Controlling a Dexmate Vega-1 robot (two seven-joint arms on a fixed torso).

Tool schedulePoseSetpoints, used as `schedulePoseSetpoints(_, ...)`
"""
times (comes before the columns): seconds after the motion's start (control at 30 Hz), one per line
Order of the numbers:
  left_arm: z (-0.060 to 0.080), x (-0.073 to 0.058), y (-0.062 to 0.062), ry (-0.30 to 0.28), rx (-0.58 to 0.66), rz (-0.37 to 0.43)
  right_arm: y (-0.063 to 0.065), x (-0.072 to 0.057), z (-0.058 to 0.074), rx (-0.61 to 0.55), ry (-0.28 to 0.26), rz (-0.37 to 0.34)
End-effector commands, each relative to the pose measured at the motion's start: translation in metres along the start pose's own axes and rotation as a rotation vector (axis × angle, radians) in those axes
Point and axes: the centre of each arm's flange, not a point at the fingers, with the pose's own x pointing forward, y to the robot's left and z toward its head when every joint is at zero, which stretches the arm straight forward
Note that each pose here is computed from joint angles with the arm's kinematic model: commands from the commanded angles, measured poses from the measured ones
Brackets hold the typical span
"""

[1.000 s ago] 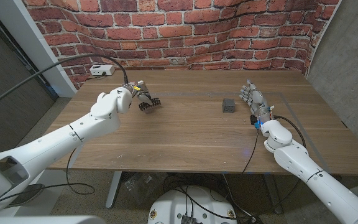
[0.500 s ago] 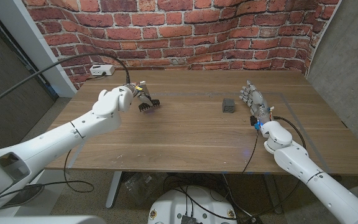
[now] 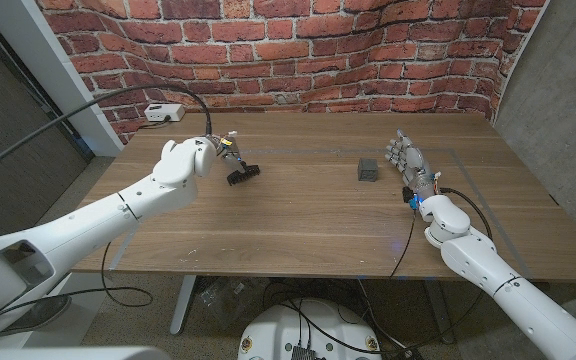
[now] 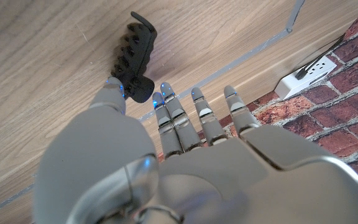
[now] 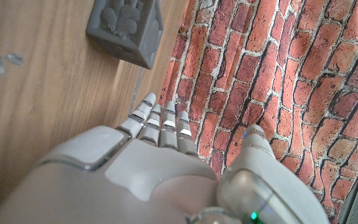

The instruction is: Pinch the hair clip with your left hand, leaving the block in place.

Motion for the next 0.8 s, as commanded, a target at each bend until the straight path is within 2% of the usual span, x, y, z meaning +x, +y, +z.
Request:
schedulePoseSetpoints(0.03, 0.001, 0.004, -0.006, 0.002, -0.001, -0.027, 0.001, -0.001, -0.002, -0.002, 0.011, 0.0)
schedulePoseSetpoints(0.43, -0.003, -0.005, 0.001, -0.006, -0.026, -0.001, 0.001, -0.002, -0.001, -0.003, 0.007, 0.0)
schedulePoseSetpoints(0.8, -0.011, -0.015, 0.006, 0.01, -0.062, 0.031, -0.001, -0.004, 0.0, -0.005, 0.007, -0.001)
